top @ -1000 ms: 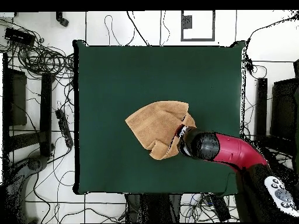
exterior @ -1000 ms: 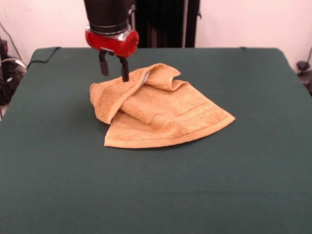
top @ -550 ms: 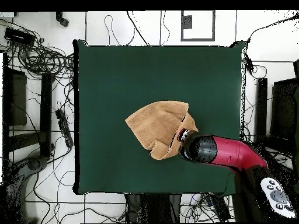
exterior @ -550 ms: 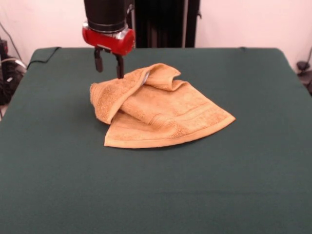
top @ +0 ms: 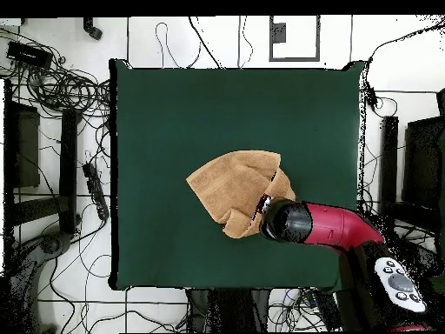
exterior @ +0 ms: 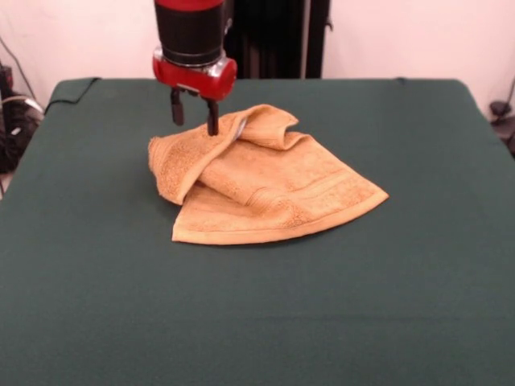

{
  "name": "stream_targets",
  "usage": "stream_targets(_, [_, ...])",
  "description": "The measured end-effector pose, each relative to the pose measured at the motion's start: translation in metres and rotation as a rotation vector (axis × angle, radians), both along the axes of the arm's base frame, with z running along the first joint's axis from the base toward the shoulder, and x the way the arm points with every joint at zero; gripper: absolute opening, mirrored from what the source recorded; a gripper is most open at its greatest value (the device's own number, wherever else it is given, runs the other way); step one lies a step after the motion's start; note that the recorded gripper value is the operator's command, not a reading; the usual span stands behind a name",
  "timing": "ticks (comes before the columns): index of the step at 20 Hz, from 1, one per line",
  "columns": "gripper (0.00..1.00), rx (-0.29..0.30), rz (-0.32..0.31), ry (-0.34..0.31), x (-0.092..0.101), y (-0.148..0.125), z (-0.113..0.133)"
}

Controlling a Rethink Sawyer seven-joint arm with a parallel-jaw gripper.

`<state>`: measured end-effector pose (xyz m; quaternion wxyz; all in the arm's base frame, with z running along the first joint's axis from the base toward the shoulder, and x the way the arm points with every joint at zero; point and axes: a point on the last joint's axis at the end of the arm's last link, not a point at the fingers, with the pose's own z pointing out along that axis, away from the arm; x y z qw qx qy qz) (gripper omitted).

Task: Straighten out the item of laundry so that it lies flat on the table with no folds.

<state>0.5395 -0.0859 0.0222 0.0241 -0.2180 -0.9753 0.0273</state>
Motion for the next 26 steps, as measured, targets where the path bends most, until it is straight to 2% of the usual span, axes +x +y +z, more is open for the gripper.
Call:
stream_targets(15, [1.0, -0.001, 0.024, -0.017, 0.015, 0.016, -0.002])
stream_targets(26, [1.0, 0.021, 0.001, 0.002, 0.016, 0.021, -0.018])
